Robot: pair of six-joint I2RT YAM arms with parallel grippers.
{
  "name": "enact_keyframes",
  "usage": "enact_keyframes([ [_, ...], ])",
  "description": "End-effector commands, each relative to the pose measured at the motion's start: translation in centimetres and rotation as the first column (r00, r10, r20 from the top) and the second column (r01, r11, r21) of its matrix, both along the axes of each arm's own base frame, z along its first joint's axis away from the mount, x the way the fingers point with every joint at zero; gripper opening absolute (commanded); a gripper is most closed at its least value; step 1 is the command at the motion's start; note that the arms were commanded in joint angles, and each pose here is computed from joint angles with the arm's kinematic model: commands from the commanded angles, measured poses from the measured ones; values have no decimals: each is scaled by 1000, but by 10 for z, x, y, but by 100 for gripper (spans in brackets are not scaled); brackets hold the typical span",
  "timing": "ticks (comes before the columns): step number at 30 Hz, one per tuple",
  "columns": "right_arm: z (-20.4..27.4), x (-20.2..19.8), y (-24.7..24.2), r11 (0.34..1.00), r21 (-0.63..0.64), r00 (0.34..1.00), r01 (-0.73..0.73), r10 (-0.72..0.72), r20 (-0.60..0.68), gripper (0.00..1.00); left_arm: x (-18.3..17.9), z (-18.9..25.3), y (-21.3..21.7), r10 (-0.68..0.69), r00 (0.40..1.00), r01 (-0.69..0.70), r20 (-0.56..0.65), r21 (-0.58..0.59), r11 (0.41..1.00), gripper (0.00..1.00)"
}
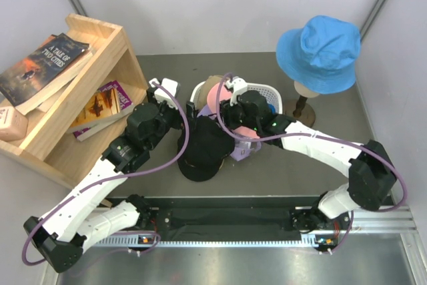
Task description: Stack the hats
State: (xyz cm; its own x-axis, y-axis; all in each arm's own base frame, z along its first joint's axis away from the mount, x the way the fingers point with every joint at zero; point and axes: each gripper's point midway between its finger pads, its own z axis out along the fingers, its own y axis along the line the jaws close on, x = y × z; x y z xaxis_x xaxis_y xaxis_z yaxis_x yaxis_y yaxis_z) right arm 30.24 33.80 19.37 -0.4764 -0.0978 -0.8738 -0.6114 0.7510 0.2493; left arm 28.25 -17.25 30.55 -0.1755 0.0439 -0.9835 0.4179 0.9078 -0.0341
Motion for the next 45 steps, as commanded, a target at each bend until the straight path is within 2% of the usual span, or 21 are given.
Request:
enact_keyframes([
  [1, 38, -11, -13, 999, 54, 998, 2, -6, 63, 57, 2, 16, 1, 9, 999, -7, 48, -33, 999, 99],
  [2, 37, -12, -18, 999, 49, 998, 15, -18, 60, 62, 3, 17, 2, 12, 999, -10, 49, -34, 999, 99],
  [5, 37, -16, -37, 997, 34, 995, 69, -71, 64, 68, 2, 18, 2, 12, 999, -10, 52, -35, 999, 99],
  [14, 33, 1, -91, 970, -7, 968, 243, -242, 69, 73, 2, 18, 3, 15, 998, -13, 53, -36, 999, 99],
  [20, 25, 21, -107, 958, -31, 957, 286, -283, 68, 76, 1, 19, 3, 17, 998, -15, 54, -37, 999, 99],
  [24, 25, 20, -101, 969, -29, 968, 245, -242, 73, 76, 1, 19, 4, 19, 998, -17, 56, -36, 999, 99],
  [32, 42, -8, -76, 997, 69, 995, 42, -48, 88, 81, 2, 16, 1, 11, 999, -9, 47, -34, 999, 99],
  [45, 66, -24, -78, 985, 171, 996, -36, 23, 82, 83, 2, 18, 2, 12, 999, -10, 52, -38, 999, 99],
])
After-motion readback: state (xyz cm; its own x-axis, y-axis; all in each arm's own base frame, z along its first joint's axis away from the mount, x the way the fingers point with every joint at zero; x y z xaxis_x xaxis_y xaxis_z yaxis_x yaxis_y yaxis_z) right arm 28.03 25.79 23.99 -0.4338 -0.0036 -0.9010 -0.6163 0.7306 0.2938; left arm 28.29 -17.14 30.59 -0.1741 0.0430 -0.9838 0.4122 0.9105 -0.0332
